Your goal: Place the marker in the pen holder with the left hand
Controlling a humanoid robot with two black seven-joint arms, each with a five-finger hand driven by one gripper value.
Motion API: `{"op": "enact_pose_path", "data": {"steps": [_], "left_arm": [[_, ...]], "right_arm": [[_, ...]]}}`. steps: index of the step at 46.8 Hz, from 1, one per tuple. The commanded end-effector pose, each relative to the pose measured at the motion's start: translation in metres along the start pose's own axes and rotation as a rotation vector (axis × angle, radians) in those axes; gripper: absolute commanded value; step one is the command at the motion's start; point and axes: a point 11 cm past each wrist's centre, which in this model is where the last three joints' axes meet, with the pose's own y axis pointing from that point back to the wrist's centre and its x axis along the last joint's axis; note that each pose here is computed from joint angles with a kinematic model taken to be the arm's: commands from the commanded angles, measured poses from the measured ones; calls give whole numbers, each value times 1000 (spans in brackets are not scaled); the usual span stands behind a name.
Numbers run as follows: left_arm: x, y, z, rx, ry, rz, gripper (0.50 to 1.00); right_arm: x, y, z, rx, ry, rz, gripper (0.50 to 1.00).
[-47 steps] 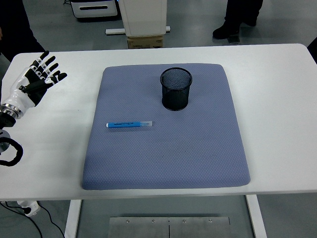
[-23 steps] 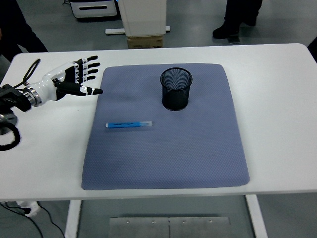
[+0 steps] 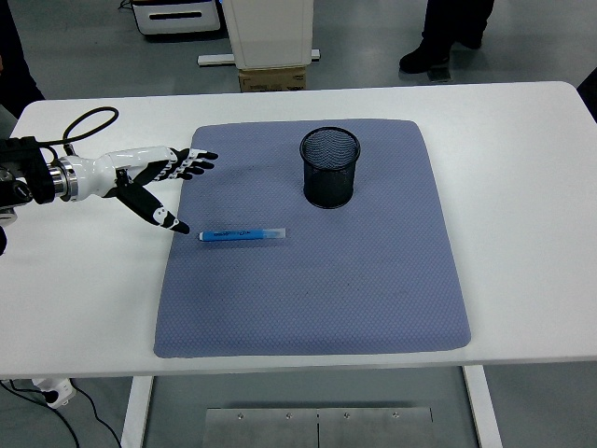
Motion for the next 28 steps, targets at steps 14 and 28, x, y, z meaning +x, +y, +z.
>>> {"op": "enact_pose_path", "data": {"steps": [14, 28], "left_arm": [[-16, -48, 37, -51, -147, -69, 1000], [-34, -72, 54, -67, -261, -152, 1000]], "right_arm": [[0, 0, 0, -1, 2, 0, 1000], [0, 0, 0, 1, 0, 0, 1000]]}}
